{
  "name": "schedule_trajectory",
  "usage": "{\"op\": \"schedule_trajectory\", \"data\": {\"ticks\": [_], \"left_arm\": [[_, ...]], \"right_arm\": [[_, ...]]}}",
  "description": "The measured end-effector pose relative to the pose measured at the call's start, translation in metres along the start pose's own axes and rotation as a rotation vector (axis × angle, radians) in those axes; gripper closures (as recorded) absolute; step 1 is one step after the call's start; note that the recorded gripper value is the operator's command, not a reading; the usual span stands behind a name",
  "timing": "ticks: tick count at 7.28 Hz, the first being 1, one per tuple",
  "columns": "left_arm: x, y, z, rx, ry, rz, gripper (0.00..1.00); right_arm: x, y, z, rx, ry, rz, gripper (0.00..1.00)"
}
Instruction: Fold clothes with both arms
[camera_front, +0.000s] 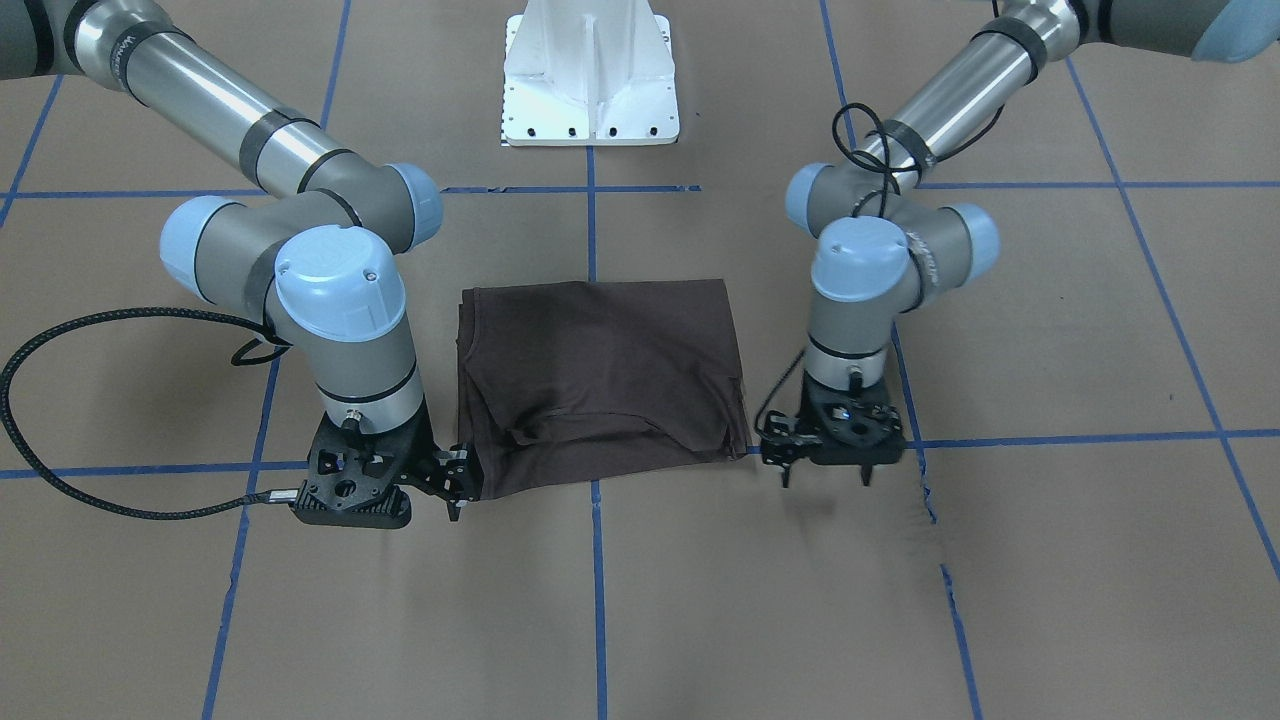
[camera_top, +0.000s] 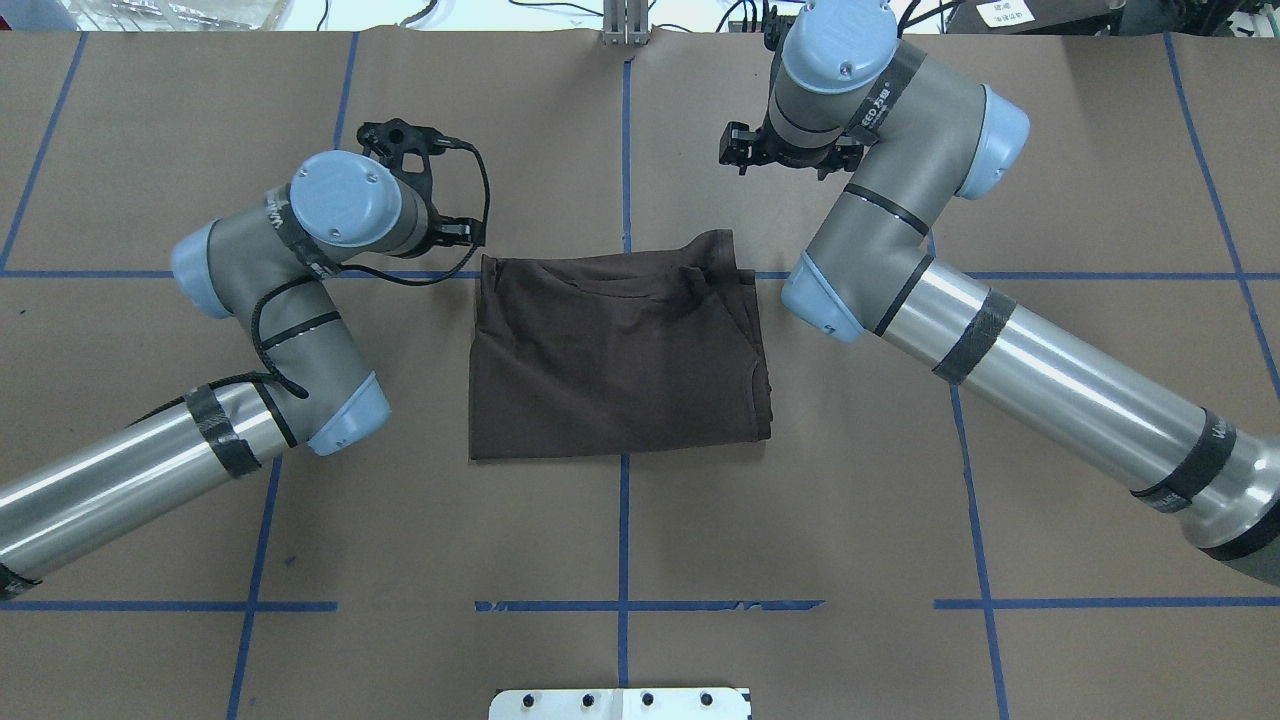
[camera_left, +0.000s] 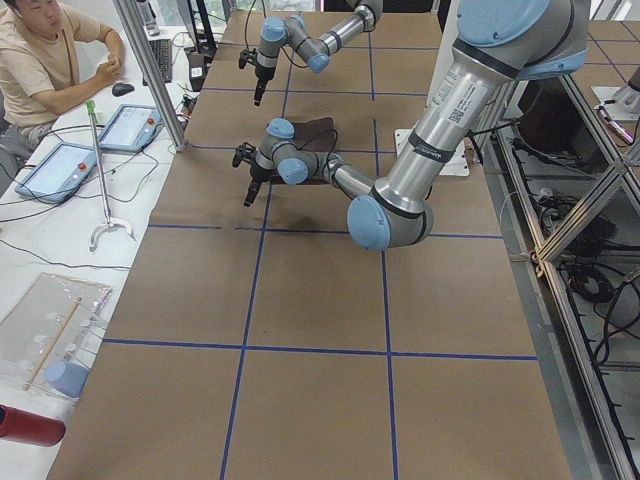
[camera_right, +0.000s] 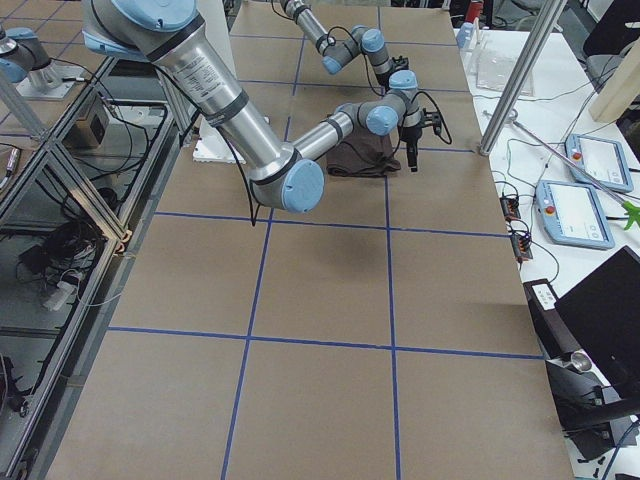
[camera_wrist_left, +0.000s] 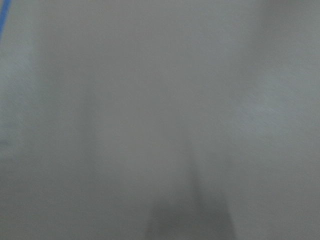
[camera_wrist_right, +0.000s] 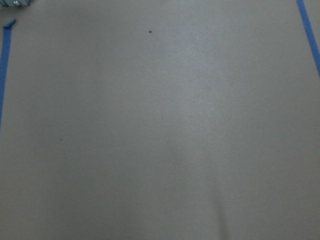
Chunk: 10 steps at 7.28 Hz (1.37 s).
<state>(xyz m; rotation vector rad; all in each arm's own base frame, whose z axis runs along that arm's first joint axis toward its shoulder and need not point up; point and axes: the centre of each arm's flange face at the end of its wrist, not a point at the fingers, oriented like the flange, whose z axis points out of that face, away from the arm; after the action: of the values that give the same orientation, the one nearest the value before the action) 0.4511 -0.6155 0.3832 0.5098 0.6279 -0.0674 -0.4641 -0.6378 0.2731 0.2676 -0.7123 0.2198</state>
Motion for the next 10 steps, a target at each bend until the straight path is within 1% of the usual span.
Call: {"op": "schedule_trajectory", "data": {"ticks": [1,2,3,4,5,6,7,8,9,10], "left_arm": [[-0.020,-0.015,-0.004,0.020,-0.009,0.034,0.00],[-0.027,-0.026,-0.014,0.026,0.014,0.047,0.00],[-0.026,-0.033,-0.034,0.023,0.065,0.052,0.00],[-0.032,-0.031,-0.059,0.018,0.122,0.058,0.00],[-0.054,-0.016,-0.085,0.007,0.163,0.076,0.00],[-0.090,-0.002,-0.116,-0.004,0.174,0.118,0.00],[-0.130,0.010,-0.147,-0.015,0.158,0.167,0.00],[-0.177,0.019,-0.175,-0.032,0.129,0.216,0.00],[-0.232,0.024,-0.196,-0.048,0.096,0.279,0.00],[-0.293,0.029,-0.213,-0.060,0.063,0.361,0.00]], "right_arm": [[0.000,0.001,-0.001,0.000,-0.004,-0.001,0.00],[0.003,0.004,-0.006,-0.012,-0.018,-0.003,0.00],[0.016,0.009,-0.015,-0.040,-0.044,-0.002,0.00],[0.048,0.009,-0.030,-0.068,-0.069,-0.009,0.00],[0.095,0.009,-0.054,-0.094,-0.076,-0.042,0.00],[0.155,0.014,-0.087,-0.118,-0.057,-0.098,0.00],[0.223,0.021,-0.119,-0.141,-0.021,-0.162,0.00],[0.294,0.026,-0.142,-0.173,0.010,-0.218,0.00],[0.364,0.031,-0.155,-0.208,0.023,-0.263,0.00],[0.425,0.040,-0.159,-0.243,0.034,-0.276,0.00]]}}
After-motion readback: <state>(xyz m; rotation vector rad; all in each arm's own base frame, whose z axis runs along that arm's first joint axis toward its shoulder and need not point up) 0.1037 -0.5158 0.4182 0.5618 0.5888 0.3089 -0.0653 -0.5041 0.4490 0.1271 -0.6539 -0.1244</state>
